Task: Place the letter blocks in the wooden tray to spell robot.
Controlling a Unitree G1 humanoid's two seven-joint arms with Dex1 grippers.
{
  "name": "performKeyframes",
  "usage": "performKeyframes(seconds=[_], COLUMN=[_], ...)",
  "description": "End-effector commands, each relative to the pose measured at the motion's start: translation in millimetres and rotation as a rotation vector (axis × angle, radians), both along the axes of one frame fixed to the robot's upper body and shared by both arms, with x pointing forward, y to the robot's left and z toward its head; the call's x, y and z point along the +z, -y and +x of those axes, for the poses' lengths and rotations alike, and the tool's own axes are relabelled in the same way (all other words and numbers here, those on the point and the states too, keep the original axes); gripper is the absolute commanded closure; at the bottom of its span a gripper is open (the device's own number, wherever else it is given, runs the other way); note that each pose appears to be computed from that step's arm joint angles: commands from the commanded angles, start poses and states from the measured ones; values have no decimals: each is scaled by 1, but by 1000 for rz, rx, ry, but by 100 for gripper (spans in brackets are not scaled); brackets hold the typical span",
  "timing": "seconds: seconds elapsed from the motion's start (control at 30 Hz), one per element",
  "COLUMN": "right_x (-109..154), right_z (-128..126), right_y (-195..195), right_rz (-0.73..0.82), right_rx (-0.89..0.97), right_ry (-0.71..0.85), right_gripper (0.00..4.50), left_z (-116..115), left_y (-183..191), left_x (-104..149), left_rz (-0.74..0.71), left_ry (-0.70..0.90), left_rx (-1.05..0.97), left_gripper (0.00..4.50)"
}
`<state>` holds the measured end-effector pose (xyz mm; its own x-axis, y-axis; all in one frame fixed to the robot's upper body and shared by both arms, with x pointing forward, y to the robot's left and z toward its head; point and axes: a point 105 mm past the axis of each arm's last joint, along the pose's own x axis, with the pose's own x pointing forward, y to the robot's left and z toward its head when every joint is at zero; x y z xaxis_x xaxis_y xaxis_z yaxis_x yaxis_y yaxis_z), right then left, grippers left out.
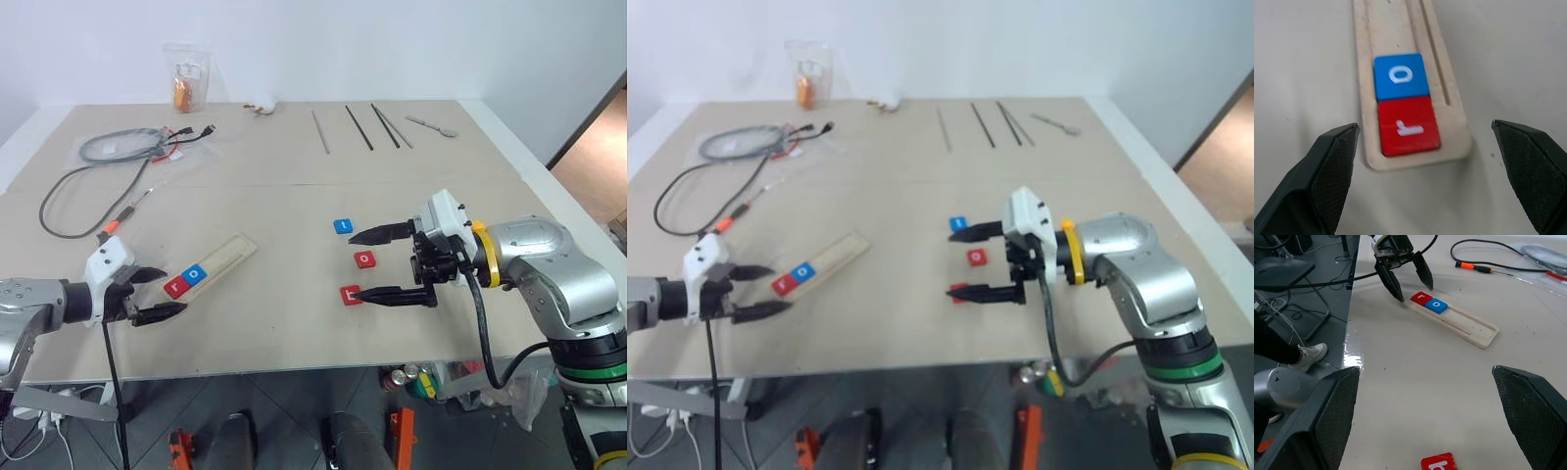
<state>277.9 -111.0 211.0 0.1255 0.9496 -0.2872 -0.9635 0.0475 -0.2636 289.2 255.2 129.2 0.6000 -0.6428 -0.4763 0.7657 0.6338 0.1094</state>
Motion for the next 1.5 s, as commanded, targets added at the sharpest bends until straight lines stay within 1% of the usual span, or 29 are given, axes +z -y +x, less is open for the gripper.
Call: performKeyframes(seconds=[0.03,0.17,0.33,0.43,0.6,0.73,0.97,1.2,1.3,1.33,1.37,1.5], right_x=[6,7,10,12,12,11,12,13,14,14,14,16], right_z=[-4,-5,-6,-6,-6,-5,-5,-4,-3,-3,-3,-2], right_y=[-1,0,1,1,1,2,1,3,4,5,5,5], right_rz=[19,24,32,34,34,34,38,36,36,36,35,37], right_rx=[0,-8,-13,-17,-23,-29,-30,-36,-42,-43,-44,-45], right_ry=[30,28,31,35,37,35,37,40,42,42,43,45], right_gripper=[2,2,2,2,2,2,2,2,0,0,0,0], left_z=[4,0,4,11,15,21,32,27,23,22,22,23], left_y=[-2,-5,-7,0,7,6,11,9,8,8,8,8], left_x=[3,-13,-26,-26,-28,-29,-18,-25,-25,-25,-23,-18], left_rz=[7,60,88,61,41,48,-5,16,12,7,-1,-19], left_ry=[31,1,-4,5,11,16,48,30,31,34,38,52], left_rx=[9,-6,4,11,5,28,42,21,10,7,4,1], left_gripper=[0,0,0,0,0,0,0,0,73,115,131,131])
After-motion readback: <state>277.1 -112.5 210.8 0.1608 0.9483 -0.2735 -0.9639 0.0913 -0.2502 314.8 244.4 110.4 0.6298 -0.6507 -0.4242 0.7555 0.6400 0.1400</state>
